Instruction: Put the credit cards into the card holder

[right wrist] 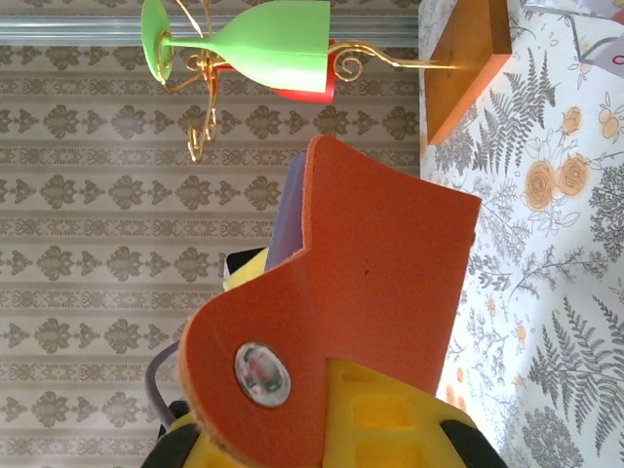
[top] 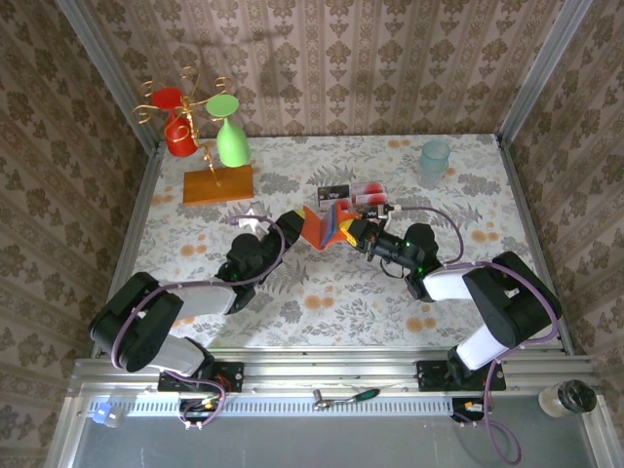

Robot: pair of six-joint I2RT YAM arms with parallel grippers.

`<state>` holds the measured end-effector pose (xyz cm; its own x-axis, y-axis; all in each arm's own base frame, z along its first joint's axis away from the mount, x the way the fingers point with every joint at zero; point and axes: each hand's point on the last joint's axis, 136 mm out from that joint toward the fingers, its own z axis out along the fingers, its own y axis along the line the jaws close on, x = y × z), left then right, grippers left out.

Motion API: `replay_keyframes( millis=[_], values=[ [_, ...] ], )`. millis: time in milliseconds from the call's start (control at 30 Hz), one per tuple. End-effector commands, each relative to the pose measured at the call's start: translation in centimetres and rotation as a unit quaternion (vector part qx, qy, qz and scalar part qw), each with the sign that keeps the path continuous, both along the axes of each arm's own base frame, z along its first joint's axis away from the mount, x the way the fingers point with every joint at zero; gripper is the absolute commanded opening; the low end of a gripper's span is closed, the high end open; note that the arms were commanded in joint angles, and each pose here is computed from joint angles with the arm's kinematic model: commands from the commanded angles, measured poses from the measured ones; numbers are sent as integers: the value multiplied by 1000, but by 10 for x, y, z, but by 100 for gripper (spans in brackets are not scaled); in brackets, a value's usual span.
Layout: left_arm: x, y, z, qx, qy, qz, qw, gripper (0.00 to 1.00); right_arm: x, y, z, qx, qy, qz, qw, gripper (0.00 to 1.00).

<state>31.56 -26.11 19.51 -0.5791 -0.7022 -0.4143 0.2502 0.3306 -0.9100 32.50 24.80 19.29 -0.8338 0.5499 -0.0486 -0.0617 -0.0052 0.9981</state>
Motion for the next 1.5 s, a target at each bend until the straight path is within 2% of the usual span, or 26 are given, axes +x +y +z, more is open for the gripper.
replay_keyframes(
  millis=[0,367,767,967,1033,1167,1367,1467],
  values=[
    [-4,1,-13,28,5,-13,1000,34,-5,-1,7,0,-32,9,999,0],
    [-11,-4,-9,117,-11,-49,992,0,-10,-1,-11,-16,-20,13,1000,0],
    [-31,-35,-1,226,-56,-116,966,0,-32,10,-73,-77,16,38,996,0],
    [-35,-26,-13,267,-39,-103,957,0,-36,14,-83,-88,20,49,995,0],
    [-36,-18,-20,281,-24,-94,955,4,-38,13,-88,-92,24,49,994,0],
    [-41,-3,-40,306,4,-80,949,18,-44,7,-110,-114,45,42,992,0],
    [-50,11,-75,342,40,-80,935,26,-60,2,-144,-155,74,33,985,0],
    [-53,17,-89,362,54,-80,927,35,-64,0,-153,-167,82,23,982,0]
  ],
)
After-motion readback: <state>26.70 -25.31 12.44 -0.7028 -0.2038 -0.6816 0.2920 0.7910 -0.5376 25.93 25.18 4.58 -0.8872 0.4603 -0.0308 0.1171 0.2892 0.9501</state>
